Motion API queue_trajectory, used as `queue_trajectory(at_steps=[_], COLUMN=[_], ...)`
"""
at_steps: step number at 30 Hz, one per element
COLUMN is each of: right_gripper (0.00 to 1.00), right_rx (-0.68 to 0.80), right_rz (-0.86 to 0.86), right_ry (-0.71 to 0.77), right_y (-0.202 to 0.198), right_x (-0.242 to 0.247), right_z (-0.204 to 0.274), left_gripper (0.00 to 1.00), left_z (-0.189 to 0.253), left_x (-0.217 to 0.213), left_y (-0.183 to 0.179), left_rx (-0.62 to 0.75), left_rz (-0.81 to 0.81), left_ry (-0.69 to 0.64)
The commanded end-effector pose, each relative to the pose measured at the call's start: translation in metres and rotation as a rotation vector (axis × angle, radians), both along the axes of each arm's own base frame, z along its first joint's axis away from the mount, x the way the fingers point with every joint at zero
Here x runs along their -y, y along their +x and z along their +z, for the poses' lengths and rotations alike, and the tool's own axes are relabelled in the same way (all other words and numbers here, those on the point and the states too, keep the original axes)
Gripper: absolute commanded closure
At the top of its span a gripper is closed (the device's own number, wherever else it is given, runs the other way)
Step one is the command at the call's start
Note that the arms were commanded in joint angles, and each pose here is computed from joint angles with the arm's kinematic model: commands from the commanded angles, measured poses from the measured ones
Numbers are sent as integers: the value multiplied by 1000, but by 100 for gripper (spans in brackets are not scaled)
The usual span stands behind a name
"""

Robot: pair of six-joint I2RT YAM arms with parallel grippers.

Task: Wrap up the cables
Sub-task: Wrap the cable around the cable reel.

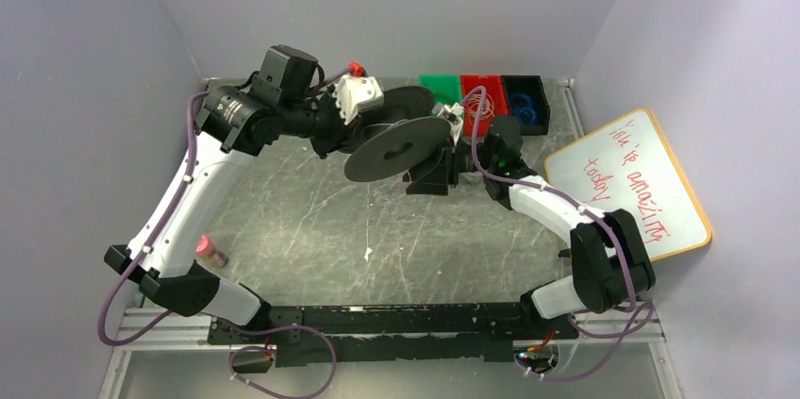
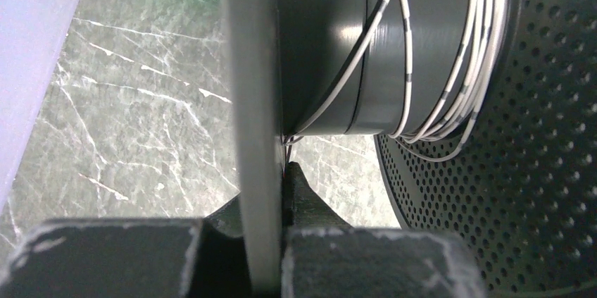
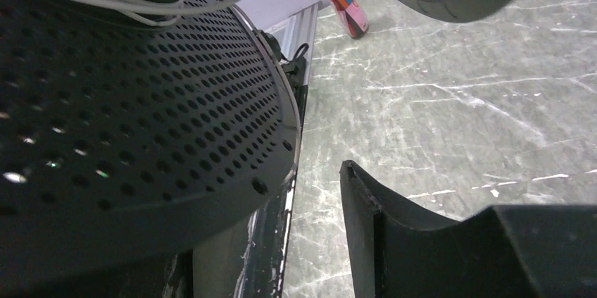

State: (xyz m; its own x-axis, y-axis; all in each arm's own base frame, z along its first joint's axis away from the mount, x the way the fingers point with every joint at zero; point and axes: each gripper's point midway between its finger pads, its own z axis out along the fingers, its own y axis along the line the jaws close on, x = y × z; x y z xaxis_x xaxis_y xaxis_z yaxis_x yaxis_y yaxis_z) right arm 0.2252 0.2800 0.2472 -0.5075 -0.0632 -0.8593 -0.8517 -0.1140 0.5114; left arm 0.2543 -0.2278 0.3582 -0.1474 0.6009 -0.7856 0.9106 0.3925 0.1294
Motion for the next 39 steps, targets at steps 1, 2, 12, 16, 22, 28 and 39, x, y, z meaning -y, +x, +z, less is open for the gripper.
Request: queue_trajectory(at_steps=[1,2,12,16,22,28,39], right_gripper=[44,44,70,93,100,100,100], right_rx=[46,40,58,73,93,172,372], right_rz=[-8,-11,-18,-18,-122,-359,-402], right_ry=[33,36,66,41,8,-101,-265], right_y=[2,2,-1,1,25,72,79], right_x=[-3,-3,-3,-2,6,34,52], right_z=[14,15,18,13,17,30,73], left_gripper=[98,98,98,98,98,98,98], left_z=[29,29,30,35,34,12,-23], left_x=[13,13,12,11,8,3,-15], left_y=[-3,-3,-2,-3,-9,-18,13], left_rx=[42,39,35,42,44,10,69], left_rz=[-37,-36,-31,-31,-46,-67,96], left_ry=[-106,-108,-117,-126,-126,-91,15])
